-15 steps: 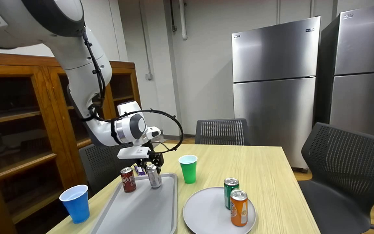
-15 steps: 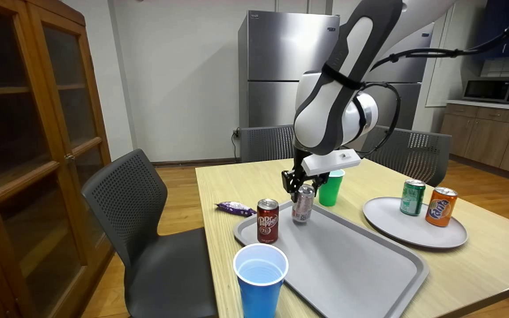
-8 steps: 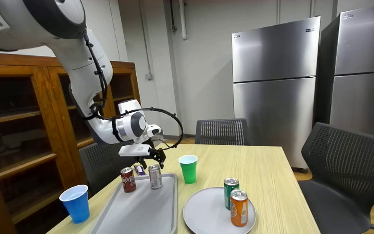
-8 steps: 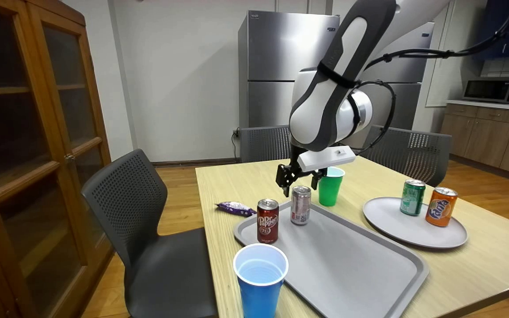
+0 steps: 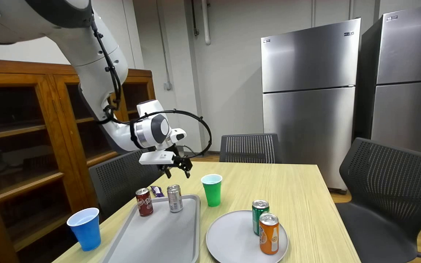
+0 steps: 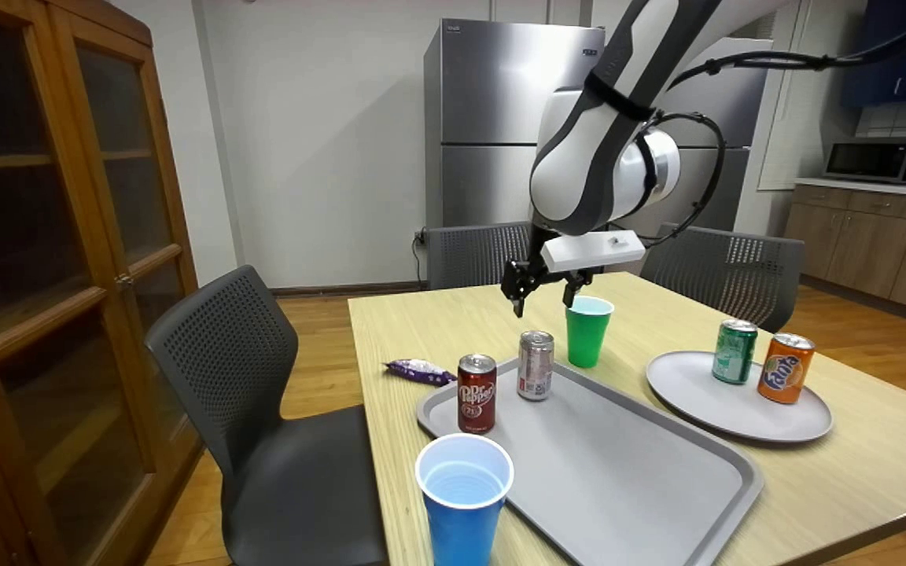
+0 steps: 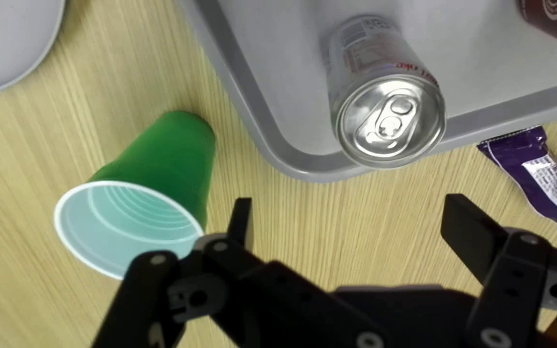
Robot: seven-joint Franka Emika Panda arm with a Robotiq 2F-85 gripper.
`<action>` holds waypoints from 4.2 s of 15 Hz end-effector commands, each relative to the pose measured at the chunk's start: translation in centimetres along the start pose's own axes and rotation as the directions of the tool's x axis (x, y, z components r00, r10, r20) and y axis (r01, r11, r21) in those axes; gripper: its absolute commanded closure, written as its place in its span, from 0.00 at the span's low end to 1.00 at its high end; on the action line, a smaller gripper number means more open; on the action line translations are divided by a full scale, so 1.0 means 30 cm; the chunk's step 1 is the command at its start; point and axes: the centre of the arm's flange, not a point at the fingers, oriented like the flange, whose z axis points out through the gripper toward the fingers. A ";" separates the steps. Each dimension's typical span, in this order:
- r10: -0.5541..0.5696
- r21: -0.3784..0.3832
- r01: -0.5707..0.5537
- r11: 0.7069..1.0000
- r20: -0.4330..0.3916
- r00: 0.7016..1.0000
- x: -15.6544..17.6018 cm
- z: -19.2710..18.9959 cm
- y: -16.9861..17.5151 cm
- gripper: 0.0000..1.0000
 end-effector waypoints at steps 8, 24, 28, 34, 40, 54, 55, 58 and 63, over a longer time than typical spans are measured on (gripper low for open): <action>0.075 -0.004 -0.076 0.997 -0.083 0.994 -0.131 -0.225 0.357 0.00; 0.283 -0.075 -0.288 0.955 -0.063 0.957 -0.349 -0.213 0.843 0.00; 0.318 -0.089 -0.321 0.943 -0.043 0.947 -0.373 -0.171 0.921 0.00; 0.377 -0.099 -0.377 0.921 -0.018 0.926 -0.391 -0.088 1.006 0.00; 0.415 -0.107 -0.413 0.904 -0.001 0.910 -0.379 -0.010 1.059 0.00; 0.415 -0.116 -0.407 0.906 0.049 0.909 -0.353 0.157 1.091 0.00; 0.413 -0.113 -0.406 0.907 0.050 0.909 -0.346 0.164 1.089 0.00; 0.406 -0.105 -0.400 0.911 0.051 0.912 -0.330 0.183 1.081 0.00; 0.404 -0.098 -0.397 0.912 0.054 0.913 -0.324 0.205 1.078 0.26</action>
